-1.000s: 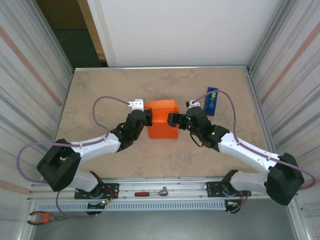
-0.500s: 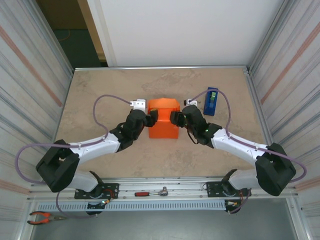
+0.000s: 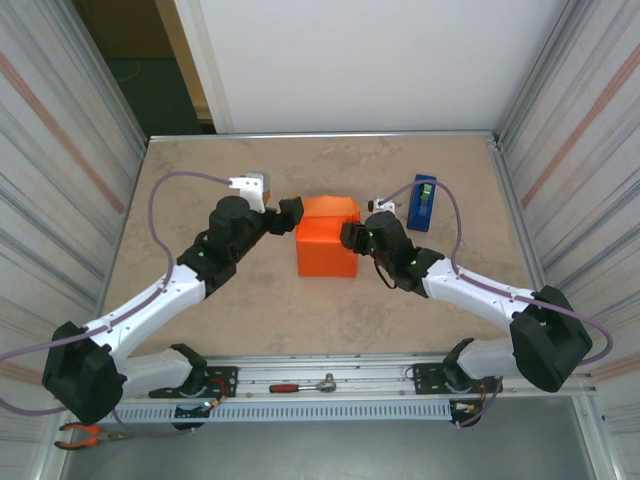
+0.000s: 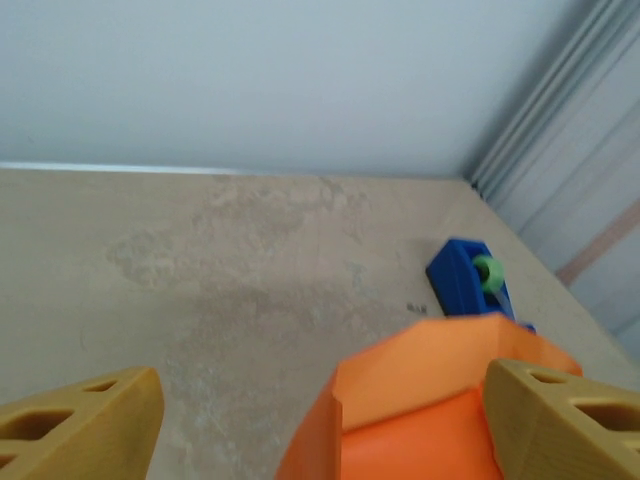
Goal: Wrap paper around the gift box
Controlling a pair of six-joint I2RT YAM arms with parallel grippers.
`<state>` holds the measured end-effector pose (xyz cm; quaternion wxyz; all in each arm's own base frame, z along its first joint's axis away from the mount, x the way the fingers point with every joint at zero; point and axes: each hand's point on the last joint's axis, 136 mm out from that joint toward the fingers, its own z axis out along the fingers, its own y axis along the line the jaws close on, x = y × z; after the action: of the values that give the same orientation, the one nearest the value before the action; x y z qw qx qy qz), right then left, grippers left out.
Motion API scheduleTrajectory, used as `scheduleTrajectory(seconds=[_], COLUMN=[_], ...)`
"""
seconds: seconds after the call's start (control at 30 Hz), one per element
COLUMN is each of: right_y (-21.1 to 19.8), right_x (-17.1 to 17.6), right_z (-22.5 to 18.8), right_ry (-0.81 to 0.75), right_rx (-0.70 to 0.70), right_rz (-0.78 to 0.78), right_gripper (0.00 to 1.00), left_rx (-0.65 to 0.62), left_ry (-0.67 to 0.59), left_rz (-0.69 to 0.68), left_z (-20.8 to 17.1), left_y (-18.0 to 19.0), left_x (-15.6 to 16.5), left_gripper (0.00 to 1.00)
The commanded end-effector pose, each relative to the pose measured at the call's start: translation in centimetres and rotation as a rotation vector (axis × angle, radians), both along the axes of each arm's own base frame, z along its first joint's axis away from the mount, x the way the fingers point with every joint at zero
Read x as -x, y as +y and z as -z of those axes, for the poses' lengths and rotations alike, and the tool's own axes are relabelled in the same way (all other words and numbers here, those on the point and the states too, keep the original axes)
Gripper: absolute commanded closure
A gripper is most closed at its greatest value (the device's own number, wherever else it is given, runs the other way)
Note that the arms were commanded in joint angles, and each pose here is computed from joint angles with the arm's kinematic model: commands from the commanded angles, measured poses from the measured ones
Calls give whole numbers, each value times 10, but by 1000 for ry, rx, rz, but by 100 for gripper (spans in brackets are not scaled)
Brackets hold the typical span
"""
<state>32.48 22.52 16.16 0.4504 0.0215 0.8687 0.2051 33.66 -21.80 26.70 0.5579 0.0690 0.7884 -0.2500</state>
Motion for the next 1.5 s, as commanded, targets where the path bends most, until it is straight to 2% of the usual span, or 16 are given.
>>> scheduleTrajectory(seconds=[0.0,0.2,0.37,0.6,0.8,0.97,1.03,1.13,1.3,1.33,1.4,1.43,1.47], right_y=[-16,-16,-15,-13,-16,-15,-13,-9,-4,-4,-4,-5,-5], right_x=[9,10,11,5,-8,-17,-20,-24,-25,-25,-25,-25,-25], right_z=[27,31,34,16,-11,-12,-8,-4,-3,-5,-11,-15,-21], right_ry=[80,96,111,100,60,59,65,70,75,74,71,65,61], right_rx=[72,74,67,45,38,57,66,73,76,75,74,70,67], right_rz=[27,22,13,-9,-14,-18,-19,-23,-34,-31,-29,-28,-27], right_gripper=[41,41,42,42,42,46,49,63,98,100,98,93,78], left_rx=[-43,-75,-147,-269,-272,-271,-269,-265,-265,-267,-267,-268,-269], left_ry=[43,55,66,104,111,125,129,135,145,147,145,146,147], left_rz=[72,94,95,-80,-88,-83,-81,-84,-85,-84,-84,-84,-86], left_z=[19,45,63,96,103,110,112,116,120,121,121,122,123], left_y=[-11,-35,-55,-37,-37,-38,-38,-37,-38,-38,-39,-39,-39], left_x=[14,11,-4,-20,-16,-11,-9,-7,-4,-3,-3,-2,-2], left_gripper=[19,20,18,21,23,24,24,25,27,27,28,28,28])
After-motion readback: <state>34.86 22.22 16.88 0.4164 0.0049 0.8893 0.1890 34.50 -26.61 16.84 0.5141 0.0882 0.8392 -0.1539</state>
